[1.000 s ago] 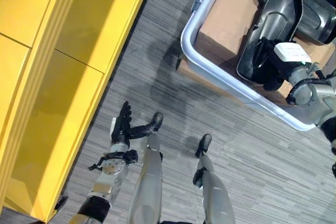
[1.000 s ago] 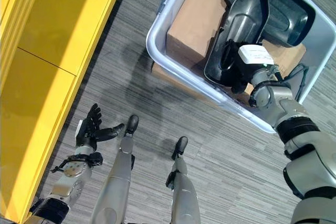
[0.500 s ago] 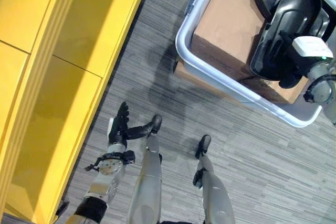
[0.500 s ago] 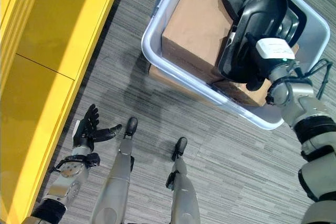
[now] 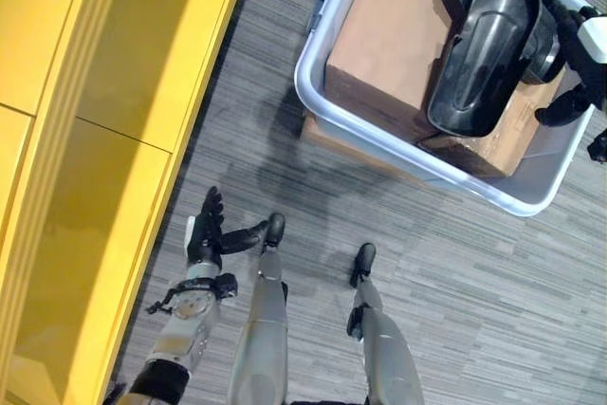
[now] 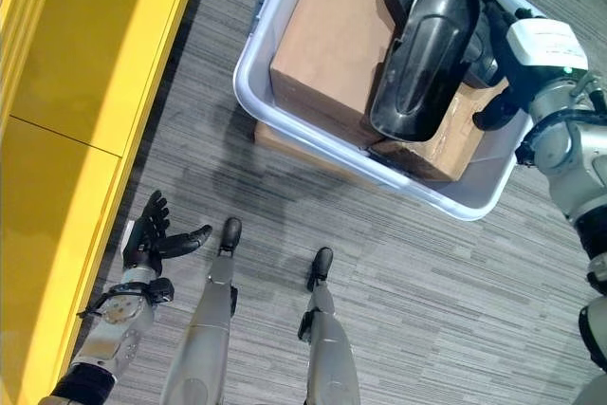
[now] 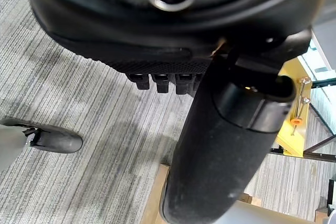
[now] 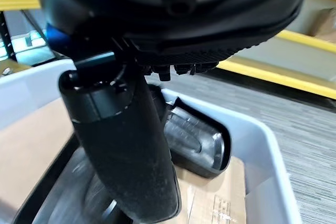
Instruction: Move parts from the plastic box to the shelf.
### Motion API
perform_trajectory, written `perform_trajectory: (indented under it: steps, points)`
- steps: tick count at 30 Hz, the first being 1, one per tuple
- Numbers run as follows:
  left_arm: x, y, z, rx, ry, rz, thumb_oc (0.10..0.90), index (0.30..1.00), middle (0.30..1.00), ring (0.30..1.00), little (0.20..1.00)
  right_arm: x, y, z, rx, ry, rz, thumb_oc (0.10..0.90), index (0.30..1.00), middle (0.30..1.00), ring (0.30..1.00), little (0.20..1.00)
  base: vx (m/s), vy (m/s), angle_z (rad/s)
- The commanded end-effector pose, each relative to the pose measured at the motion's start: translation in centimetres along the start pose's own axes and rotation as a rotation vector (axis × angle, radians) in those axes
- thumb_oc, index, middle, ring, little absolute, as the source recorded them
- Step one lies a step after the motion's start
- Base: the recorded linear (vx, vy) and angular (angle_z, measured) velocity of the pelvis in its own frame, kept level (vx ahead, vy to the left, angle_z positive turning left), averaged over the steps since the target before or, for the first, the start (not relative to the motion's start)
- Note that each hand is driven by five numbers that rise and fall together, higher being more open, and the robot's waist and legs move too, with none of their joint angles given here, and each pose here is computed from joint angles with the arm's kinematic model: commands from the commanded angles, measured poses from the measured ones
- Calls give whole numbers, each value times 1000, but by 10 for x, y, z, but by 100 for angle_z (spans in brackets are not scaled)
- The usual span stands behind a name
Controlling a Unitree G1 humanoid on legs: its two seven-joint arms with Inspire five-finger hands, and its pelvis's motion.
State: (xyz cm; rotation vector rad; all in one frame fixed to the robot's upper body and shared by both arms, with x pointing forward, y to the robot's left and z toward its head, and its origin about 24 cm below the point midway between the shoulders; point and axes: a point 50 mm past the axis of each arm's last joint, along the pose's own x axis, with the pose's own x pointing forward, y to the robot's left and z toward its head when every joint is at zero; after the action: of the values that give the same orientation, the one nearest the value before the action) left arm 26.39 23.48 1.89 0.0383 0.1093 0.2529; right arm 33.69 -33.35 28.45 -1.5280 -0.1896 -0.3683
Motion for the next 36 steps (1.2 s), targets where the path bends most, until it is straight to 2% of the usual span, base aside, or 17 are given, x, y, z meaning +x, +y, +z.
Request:
perform_trajectory:
  steps: [1, 9, 22, 28, 32, 33, 34, 36]
  points:
    - [-7, 14, 9, -20, -72, 33, 900, 1000, 1000, 1000, 1000, -3, -56, -24, 7, 86, -200, 900, 1000, 1000, 1000, 1000, -4, -10, -4]
    - [-8, 19, 9, -21, -67, 54, 900, 1000, 1000, 1000, 1000, -12, -50, -24, 65, 62, -206, 900, 1000, 1000, 1000, 1000, 0, 0, 0]
    - [-10, 18, 3, -42, -41, 79, 900, 1000, 1000, 1000, 1000, -39, -18, -2, 342, -45, -255, 900, 1000, 1000, 1000, 1000, 3, -2, -3]
    - [-11, 15, 1, -42, -25, 73, 900, 1000, 1000, 1000, 1000, -46, 5, 19, 528, -95, -262, 900, 1000, 1000, 1000, 1000, 3, -4, -2]
    - [-11, 9, -2, -47, -8, 58, 900, 1000, 1000, 1000, 1000, -45, 25, 34, 776, -79, -280, 900, 1000, 1000, 1000, 1000, 0, 0, 0]
    - [-11, 10, -2, -46, -8, 59, 900, 1000, 1000, 1000, 1000, -45, 25, 34, 778, -79, -280, 900, 1000, 1000, 1000, 1000, 0, 0, 0]
    - [-12, 6, -4, -55, 5, 52, 900, 1000, 1000, 1000, 1000, -43, 35, 42, 917, -56, -289, 900, 1000, 1000, 1000, 1000, 0, 0, 0]
    - [-12, 4, -6, -59, 16, 50, 900, 1000, 1000, 1000, 1000, -41, 43, 51, 1067, -41, -306, 900, 1000, 1000, 1000, 1000, 0, 0, 0]
